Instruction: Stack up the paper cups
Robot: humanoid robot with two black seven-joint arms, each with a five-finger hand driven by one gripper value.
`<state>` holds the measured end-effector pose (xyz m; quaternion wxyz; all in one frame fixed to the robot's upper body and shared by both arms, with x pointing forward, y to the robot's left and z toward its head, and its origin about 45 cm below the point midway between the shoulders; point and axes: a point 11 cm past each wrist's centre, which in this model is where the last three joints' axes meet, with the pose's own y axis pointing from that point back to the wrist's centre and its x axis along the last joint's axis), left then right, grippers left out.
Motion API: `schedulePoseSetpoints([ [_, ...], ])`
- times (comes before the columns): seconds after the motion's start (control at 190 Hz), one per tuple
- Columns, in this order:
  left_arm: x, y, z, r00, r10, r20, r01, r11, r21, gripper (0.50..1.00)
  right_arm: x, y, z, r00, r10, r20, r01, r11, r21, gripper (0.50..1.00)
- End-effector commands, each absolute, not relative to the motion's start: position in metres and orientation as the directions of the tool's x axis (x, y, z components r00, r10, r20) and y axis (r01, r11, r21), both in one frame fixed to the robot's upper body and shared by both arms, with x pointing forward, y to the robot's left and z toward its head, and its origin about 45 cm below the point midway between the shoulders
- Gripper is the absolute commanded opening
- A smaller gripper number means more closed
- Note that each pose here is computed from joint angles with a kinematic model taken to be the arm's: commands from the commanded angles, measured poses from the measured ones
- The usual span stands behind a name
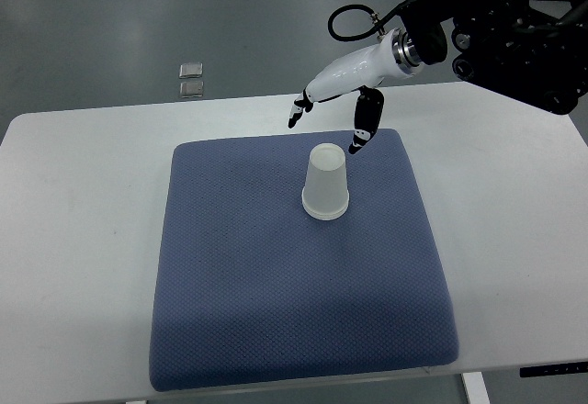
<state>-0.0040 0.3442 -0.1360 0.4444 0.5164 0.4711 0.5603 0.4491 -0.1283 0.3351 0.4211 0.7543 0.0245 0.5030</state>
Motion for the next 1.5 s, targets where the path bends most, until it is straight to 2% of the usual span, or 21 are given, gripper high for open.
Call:
schedulePoseSetpoints([
  [0.0, -0.004, 0.344, -0.136, -0.072, 0.985, 0.16, -0.011, -0.161, 0.987, 1.0, 0.455, -0.131, 0.342, 0.496, 0.428, 0.755, -0.408, -0.653, 0.638, 0.903],
  [0.178, -0.004, 0.344, -0.136, -0.072, 0.985, 0.16, -0.011, -0.161, 0.987, 1.0, 0.47, -0.145, 0.35, 0.59, 0.21, 0.78, -0.455, -0.711, 0.536, 0.903],
  [0.352, -0.004, 0.344, -0.136, -0.072, 0.985, 0.16, -0.011, -0.161, 0.987, 1.0, 0.487, -0.169, 0.334, 0.7, -0.131, 0.702, -0.533, -0.75, 0.392, 0.903],
  [0.488, -0.004, 0.344, -0.136, -0.072, 0.985, 0.16, -0.011, -0.161, 0.987, 1.0, 0.491, -0.17, 0.322, 0.723, -0.3, 0.622, -0.572, -0.765, 0.296, 0.903],
  [0.63, -0.004, 0.344, -0.136, -0.072, 0.985, 0.16, -0.011, -0.161, 0.987, 1.0, 0.499, -0.19, 0.317, 0.705, -0.504, 0.498, -0.652, -0.737, 0.178, 0.903],
  [0.724, -0.004, 0.344, -0.136, -0.072, 0.985, 0.16, -0.011, -0.161, 0.987, 1.0, 0.506, -0.205, 0.313, 0.661, -0.632, 0.405, -0.72, -0.686, 0.104, 0.903],
  [0.787, -0.004, 0.344, -0.136, -0.072, 0.985, 0.16, -0.011, -0.161, 0.987, 1.0, 0.511, -0.219, 0.306, 0.59, -0.733, 0.339, -0.789, -0.612, 0.052, 0.903],
  [1.034, -0.004, 0.344, -0.136, -0.072, 0.985, 0.16, -0.011, -0.161, 0.987, 1.0, 0.509, -0.261, 0.268, 0.405, -0.914, 0.009, -0.914, -0.405, -0.008, 0.903],
  [1.218, -0.004, 0.344, -0.136, -0.072, 0.985, 0.16, -0.011, -0.161, 0.987, 1.0, 0.504, -0.285, 0.246, 0.255, -0.945, -0.206, -0.966, -0.258, -0.011, 0.903],
  [1.496, -0.004, 0.344, -0.136, -0.072, 0.985, 0.16, -0.011, -0.161, 0.987, 1.0, 0.5, -0.303, 0.234, 0.111, -0.878, -0.465, -0.993, -0.116, -0.018, 0.903],
])
